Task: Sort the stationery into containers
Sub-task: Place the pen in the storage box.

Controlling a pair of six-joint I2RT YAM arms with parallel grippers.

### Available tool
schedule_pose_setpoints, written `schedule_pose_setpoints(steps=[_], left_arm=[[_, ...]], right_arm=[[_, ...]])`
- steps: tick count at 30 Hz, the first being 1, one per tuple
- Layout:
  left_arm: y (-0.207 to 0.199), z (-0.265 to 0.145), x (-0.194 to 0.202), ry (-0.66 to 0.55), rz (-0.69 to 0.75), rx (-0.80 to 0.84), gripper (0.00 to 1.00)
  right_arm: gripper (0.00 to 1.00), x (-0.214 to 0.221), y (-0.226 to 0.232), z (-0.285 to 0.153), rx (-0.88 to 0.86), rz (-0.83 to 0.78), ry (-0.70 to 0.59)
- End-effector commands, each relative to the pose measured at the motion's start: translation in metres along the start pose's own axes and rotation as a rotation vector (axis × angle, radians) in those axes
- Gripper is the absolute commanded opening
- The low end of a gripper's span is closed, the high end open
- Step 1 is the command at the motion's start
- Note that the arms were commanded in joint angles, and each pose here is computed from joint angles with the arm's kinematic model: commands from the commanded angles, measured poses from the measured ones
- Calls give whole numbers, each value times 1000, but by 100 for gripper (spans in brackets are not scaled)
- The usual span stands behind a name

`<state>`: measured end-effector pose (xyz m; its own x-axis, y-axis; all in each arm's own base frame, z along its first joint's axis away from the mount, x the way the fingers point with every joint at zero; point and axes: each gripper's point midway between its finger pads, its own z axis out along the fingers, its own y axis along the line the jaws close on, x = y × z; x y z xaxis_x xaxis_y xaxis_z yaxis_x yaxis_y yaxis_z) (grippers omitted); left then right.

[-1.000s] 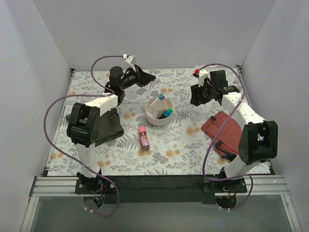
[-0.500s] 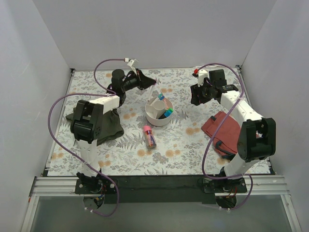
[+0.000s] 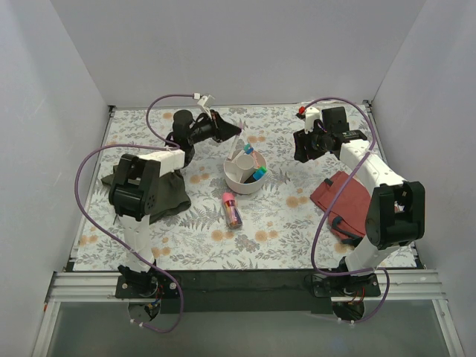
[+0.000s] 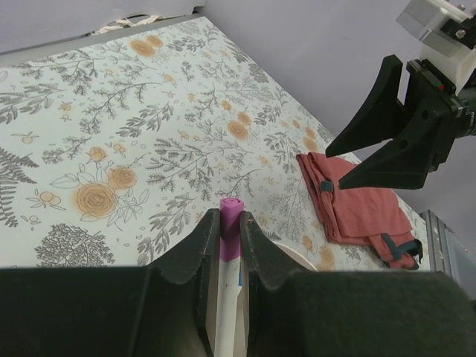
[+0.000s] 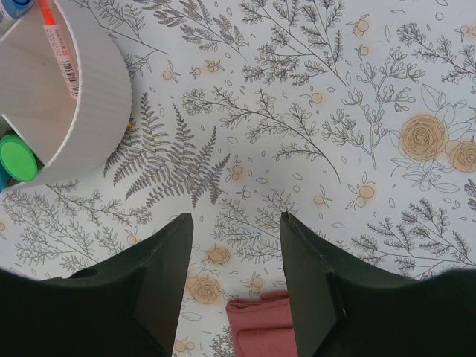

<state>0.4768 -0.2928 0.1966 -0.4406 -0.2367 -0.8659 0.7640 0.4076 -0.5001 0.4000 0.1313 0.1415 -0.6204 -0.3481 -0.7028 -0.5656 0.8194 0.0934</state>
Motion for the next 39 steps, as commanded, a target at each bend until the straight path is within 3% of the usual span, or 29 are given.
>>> schedule_pose_setpoints(steps=[1, 36, 39], left_arm=[[-17, 2, 2, -3, 58, 53, 0], [-38, -14, 19, 36, 89, 71, 0], [-39, -15, 19, 38, 91, 67, 8]], right_arm=[[59, -11, -2, -10, 16, -22, -39], [59, 13, 11, -22, -2, -25, -38], [59, 14, 11, -22, -4, -24, -37]])
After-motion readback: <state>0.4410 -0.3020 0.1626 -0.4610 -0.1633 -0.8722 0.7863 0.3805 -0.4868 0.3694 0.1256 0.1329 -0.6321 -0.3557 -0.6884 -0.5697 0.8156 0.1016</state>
